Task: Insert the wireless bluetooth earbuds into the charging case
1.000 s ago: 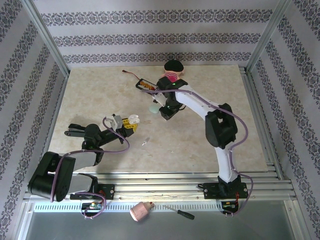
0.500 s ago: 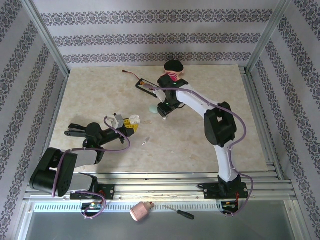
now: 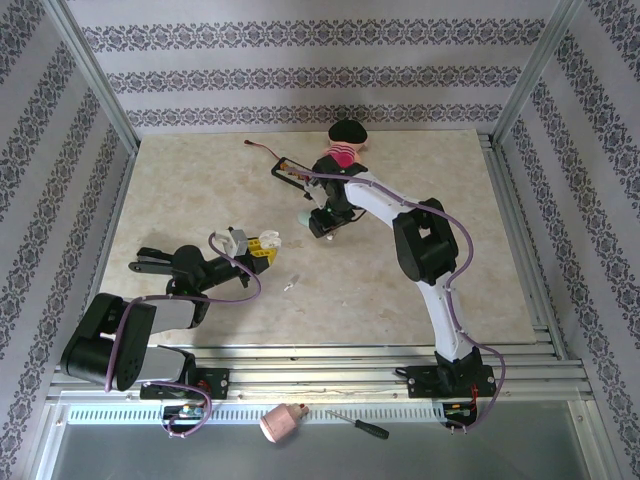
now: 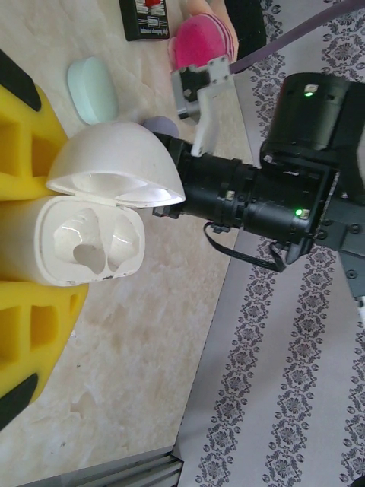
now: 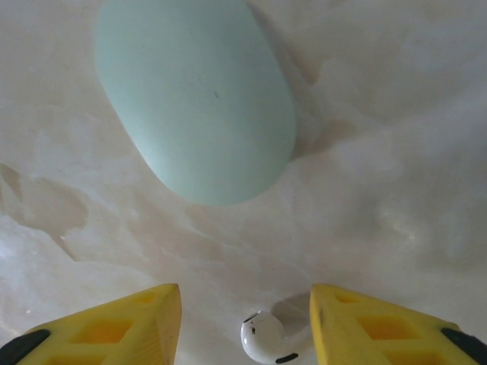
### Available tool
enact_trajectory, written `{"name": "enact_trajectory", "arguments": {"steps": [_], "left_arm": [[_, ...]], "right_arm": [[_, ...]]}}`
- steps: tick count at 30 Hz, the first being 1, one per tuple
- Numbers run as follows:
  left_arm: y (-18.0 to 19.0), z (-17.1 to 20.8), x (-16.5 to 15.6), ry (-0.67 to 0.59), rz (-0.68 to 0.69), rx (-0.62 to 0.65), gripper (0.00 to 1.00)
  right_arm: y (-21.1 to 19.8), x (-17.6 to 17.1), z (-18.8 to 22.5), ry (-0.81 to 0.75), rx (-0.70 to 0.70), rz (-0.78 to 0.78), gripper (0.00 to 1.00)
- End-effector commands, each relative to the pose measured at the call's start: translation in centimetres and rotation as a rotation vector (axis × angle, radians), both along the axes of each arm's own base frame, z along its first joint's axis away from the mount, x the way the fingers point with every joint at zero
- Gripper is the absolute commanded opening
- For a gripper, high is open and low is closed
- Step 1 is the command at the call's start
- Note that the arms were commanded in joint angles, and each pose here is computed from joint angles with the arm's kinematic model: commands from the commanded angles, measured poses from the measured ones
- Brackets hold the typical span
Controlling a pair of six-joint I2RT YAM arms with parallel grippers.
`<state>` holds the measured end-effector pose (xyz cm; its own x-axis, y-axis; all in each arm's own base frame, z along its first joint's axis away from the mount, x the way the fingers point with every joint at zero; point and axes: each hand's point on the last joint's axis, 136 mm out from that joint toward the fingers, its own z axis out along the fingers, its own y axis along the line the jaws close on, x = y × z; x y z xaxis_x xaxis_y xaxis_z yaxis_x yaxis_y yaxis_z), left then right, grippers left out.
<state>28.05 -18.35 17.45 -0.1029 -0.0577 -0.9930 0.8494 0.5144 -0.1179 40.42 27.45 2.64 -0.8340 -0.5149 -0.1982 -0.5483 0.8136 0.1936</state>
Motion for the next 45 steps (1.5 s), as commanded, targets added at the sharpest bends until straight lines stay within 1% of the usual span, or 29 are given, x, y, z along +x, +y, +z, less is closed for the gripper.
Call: {"name": "enact_trajectory", "arguments": {"steps": [1, 7, 11, 17, 19, 24, 27, 31, 37, 41, 45], "left_arm": [[-0.1, 1.3, -0.1, -0.05, -0.013, -0.015, 0.04], [-0.2, 1.6, 0.0, -0.052, -0.02, -0.026, 0.04], [-0.1, 1.5, -0.1, -0.05, -0.017, -0.025, 0.04], [-0.2, 1.4, 0.0, -0.051, -0.017, -0.026, 0.04], [-0.2, 1.4, 0.0, -0.05, -0.016, -0.027, 0.04], [-0.1, 1.2, -0.2, -0.049, -0.014, -0.024, 0.04], [0.0, 1.1, -0.1, -0.047, -0.008, -0.018, 0.04], [0.0, 1.2, -0.1, -0.051, -0.006, -0.016, 0.04], [-0.1, 1.5, 0.1, -0.053, -0.011, -0.018, 0.04], [-0.1, 1.6, 0.2, -0.054, -0.012, -0.019, 0.04], [-0.2, 1.8, 0.3, -0.056, -0.014, -0.02, 0.04]], "right_arm": [[-0.6, -1.1, 0.2, 0.02, 0.027, -0.007, 0.51], [-1.3, -1.9, 0.1, 0.009, 0.025, -0.014, 0.52], [-1.1, -2.5, 0.5, 0.007, 0.037, -0.022, 0.5], [-0.8, -2.3, 0.2, 0.009, 0.015, -0.081, 0.47], [-0.8, -2.2, -0.1, 0.0, -0.013, -0.079, 0.46], [-1.8, -2.0, -0.6, -0.046, -0.146, -0.027, 0.46], [-2.4, -1.7, 0.0, -0.073, -0.166, -0.022, 0.45], [-4.0, -1.5, 0.3, -0.097, -0.242, -0.018, 0.44], [-5.3, -1.0, 0.3, -0.104, -0.256, -0.054, 0.44], [-5.8, 0.0, 0.5, -0.14, -0.251, -0.109, 0.43], [-5.2, 0.5, 1.4, -0.16, -0.185, -0.143, 0.43]]}}
